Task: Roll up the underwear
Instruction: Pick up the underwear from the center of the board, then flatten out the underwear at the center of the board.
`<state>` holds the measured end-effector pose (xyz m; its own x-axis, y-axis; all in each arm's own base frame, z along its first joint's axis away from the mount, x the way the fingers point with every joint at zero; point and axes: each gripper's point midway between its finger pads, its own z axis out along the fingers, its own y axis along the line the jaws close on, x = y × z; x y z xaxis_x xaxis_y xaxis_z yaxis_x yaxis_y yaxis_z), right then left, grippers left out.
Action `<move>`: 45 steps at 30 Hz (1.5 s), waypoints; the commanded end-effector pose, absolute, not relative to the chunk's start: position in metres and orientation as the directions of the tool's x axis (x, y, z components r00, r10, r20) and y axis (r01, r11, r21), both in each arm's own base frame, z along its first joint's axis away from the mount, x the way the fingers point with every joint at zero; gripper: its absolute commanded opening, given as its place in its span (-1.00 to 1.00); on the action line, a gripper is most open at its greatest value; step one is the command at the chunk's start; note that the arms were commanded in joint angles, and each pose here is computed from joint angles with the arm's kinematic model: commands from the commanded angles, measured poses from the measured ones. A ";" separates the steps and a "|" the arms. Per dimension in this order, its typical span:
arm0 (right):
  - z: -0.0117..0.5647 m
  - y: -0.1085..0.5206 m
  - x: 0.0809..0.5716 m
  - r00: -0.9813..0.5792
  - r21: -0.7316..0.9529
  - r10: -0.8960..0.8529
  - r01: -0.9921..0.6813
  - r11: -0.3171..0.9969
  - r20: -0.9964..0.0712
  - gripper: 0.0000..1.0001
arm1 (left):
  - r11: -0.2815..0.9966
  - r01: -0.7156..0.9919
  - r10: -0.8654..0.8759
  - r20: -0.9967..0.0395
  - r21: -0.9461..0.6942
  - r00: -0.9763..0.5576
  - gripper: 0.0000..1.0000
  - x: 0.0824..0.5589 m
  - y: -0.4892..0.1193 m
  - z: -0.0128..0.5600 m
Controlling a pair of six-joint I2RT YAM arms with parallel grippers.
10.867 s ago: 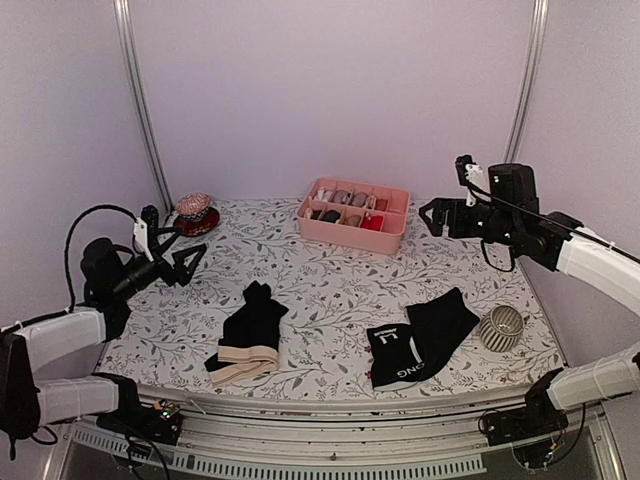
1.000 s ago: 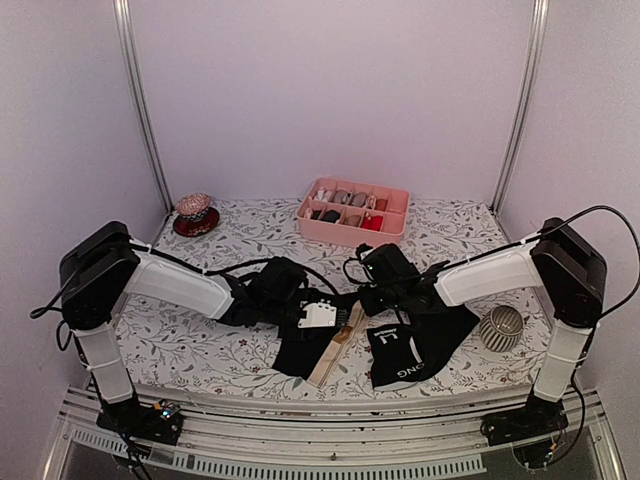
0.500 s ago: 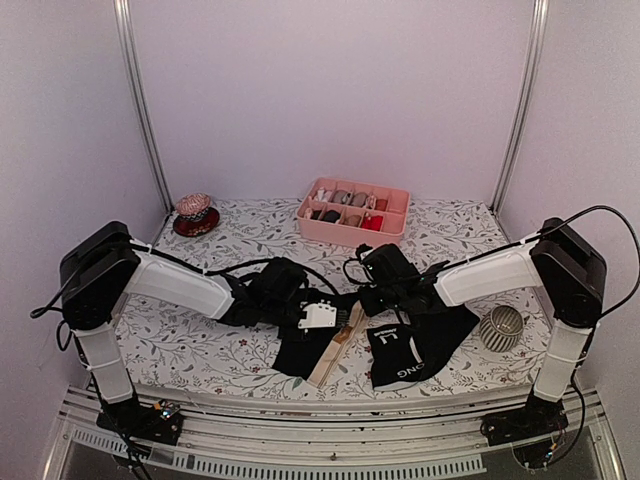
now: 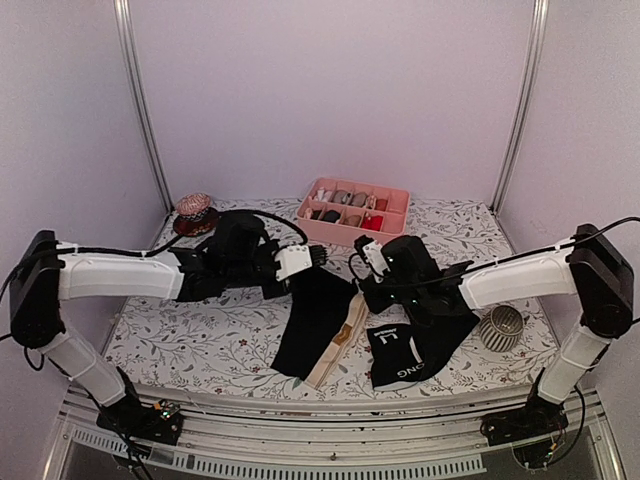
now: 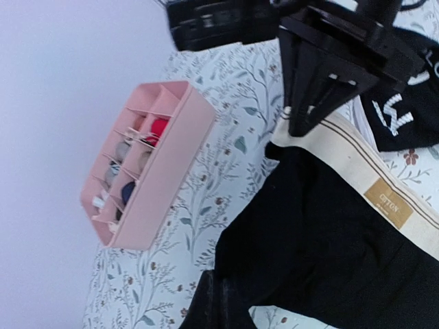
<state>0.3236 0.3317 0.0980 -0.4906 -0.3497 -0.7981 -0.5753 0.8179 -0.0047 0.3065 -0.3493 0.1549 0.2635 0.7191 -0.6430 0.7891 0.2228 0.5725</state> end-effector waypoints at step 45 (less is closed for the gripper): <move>0.331 0.454 0.190 0.084 -0.117 -0.192 -0.979 0.168 -0.978 -0.97 | 0.444 0.604 0.447 -0.748 0.662 0.491 -1.00 0.174 -0.204 0.374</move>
